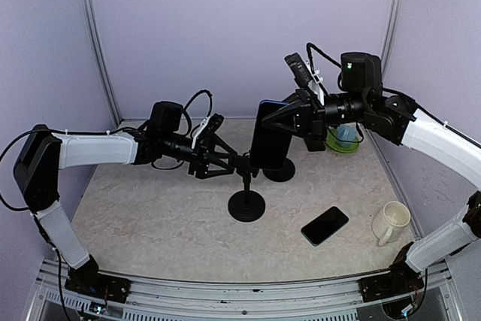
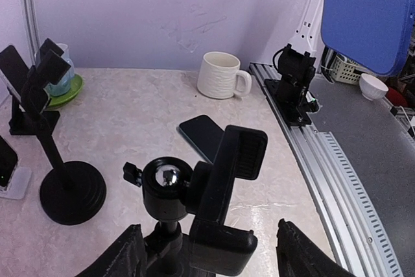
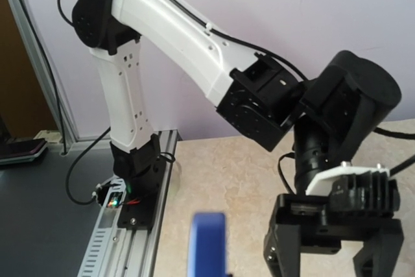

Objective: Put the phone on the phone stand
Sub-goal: Hold the phone stand at the center of the board, then install the phone onto the phone stand.

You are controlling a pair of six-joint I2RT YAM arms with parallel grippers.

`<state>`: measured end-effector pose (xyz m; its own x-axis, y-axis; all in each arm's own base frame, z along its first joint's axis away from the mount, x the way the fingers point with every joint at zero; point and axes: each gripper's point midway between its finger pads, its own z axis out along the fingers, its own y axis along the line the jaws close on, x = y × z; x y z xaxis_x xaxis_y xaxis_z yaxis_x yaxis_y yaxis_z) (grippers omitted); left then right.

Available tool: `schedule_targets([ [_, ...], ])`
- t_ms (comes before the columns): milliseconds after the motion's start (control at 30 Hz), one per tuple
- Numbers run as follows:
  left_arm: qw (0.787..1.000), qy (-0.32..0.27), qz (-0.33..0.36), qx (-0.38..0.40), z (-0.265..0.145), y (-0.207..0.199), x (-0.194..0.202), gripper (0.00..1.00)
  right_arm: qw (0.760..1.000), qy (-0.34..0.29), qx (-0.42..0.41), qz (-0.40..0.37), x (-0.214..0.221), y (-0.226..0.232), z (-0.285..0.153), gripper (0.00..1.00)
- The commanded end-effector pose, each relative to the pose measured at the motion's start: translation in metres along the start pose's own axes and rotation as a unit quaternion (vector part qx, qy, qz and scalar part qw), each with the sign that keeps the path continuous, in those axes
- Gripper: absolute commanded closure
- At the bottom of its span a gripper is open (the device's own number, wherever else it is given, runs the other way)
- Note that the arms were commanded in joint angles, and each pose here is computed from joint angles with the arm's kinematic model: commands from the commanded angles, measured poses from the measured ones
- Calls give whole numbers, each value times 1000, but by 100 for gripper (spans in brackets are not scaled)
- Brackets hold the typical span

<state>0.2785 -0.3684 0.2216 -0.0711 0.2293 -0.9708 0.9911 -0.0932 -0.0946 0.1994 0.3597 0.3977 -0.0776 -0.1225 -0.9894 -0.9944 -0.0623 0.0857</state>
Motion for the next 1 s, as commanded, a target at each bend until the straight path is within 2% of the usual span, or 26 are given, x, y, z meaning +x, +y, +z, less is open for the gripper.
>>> schedule_targets([
  [0, 1000, -5, 2, 29, 0, -8, 2, 37, 999, -21, -4, -33, -22, 9, -8, 100],
  [433, 999, -14, -2, 29, -1, -11, -3, 67, 999, -20, -9, -27, -19, 6, -5, 100],
  [533, 1000, -19, -5, 21, -2, -11, -4, 70, 1000, -16, -16, -20, -14, 4, -1, 100],
  [667, 1000, -28, -8, 0, -2, -15, -7, 80, 999, -15, -30, -13, -10, 1, 5, 100],
  [967, 995, -52, -29, -76, 1, -16, -18, 84, 994, -21, -98, -49, -5, 6, 19, 100],
])
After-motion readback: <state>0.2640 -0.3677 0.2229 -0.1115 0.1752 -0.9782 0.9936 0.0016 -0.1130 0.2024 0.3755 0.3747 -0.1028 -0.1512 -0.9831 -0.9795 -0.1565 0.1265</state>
